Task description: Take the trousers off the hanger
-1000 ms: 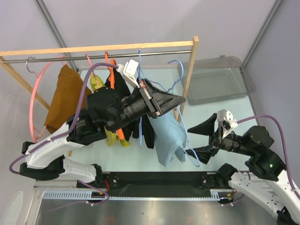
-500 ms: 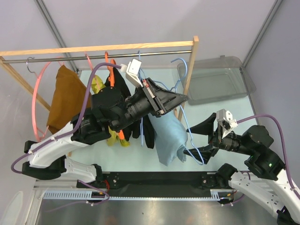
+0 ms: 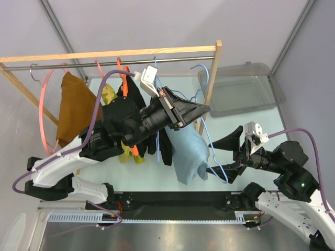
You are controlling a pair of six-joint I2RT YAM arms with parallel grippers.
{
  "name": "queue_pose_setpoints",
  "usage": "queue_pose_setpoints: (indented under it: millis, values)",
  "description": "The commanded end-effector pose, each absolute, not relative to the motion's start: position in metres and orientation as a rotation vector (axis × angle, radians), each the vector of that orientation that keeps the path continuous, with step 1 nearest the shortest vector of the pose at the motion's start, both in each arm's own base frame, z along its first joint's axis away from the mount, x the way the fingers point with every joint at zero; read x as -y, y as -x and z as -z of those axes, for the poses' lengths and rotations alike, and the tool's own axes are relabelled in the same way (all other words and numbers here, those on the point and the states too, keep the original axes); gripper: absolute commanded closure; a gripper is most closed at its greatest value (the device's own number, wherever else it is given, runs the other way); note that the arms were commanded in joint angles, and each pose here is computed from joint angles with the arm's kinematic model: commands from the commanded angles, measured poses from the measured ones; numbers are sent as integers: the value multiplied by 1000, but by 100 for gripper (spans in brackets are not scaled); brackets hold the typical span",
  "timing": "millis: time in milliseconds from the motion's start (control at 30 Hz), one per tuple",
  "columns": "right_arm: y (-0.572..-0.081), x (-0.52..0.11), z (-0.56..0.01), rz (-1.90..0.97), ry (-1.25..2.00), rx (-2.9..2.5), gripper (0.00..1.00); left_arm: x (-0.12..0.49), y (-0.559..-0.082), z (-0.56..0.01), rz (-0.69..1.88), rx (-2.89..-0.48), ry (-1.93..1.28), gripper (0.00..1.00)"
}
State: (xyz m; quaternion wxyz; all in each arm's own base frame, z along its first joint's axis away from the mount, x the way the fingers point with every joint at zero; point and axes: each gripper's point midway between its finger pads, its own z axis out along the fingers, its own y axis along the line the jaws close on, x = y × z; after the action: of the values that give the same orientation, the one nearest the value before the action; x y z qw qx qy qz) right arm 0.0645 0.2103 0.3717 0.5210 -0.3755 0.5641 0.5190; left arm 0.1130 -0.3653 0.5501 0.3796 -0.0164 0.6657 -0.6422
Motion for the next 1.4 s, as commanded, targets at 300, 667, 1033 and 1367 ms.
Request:
queue_pose_setpoints:
  millis: [300,667,1033,1367]
  values:
    - [-98,-217,-402,-1190,737,-1296,11,343,-106,-616,1811,-1475,103,99]
    - [-98,-229,-374,-1196,783,-1358,8,345,-106,-618,1818,-1467,102,100]
    - [-118,-235,-375,-1112,726,-1367,6,347,-105,-614,1819,-1484,91,100]
    - [-123,-230,-413,-1130,629,-1242,53,353,-100,-588,1822,-1556,75,99]
